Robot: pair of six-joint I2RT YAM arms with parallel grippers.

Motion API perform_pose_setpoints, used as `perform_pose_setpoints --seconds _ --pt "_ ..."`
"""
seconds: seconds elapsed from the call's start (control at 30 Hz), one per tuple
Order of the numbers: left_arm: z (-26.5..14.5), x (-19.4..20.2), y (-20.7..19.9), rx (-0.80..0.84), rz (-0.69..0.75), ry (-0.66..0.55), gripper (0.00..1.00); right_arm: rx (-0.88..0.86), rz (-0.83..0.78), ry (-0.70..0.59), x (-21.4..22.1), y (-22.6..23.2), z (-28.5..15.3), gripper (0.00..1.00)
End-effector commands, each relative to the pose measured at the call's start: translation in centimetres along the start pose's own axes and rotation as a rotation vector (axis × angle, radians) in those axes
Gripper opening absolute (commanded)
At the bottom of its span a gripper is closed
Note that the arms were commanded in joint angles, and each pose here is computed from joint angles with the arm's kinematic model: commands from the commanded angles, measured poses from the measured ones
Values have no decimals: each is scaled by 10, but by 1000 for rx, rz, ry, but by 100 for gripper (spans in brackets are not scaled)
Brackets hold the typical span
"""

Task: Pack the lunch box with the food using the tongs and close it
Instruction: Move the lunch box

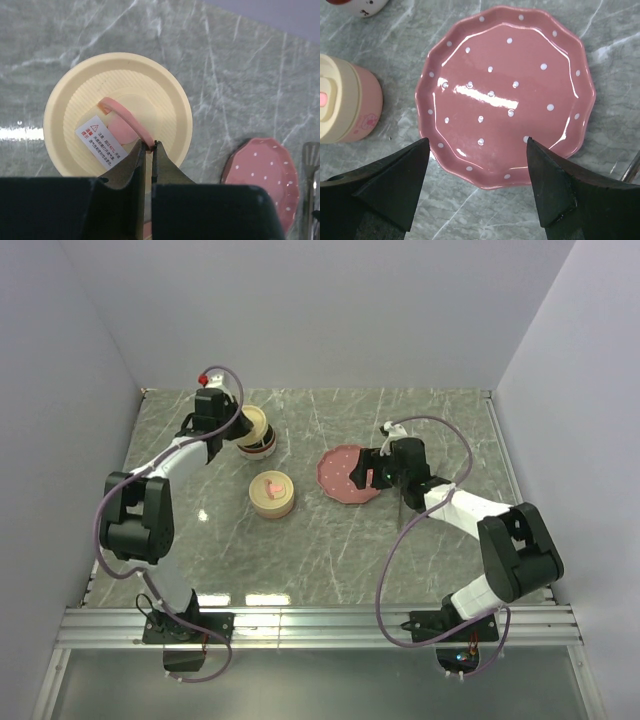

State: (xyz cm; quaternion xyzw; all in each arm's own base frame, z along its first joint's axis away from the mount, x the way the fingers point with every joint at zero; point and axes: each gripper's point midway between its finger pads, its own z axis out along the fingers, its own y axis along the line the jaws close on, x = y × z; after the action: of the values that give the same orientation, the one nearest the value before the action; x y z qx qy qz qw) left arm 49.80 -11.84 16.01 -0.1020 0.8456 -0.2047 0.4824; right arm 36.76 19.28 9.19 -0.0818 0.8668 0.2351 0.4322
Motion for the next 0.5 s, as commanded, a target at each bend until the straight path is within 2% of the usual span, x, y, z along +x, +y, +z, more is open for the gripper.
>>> perform_pose_setpoints --seconds 0.0,0.47 --pt "2 -11 -2 -4 9 -12 0 -12 -25 -84 -24 8 -9 85" --pt "32 16 8 -12 -1 69 0 -4 -26 -70 -21 6 -5 85"
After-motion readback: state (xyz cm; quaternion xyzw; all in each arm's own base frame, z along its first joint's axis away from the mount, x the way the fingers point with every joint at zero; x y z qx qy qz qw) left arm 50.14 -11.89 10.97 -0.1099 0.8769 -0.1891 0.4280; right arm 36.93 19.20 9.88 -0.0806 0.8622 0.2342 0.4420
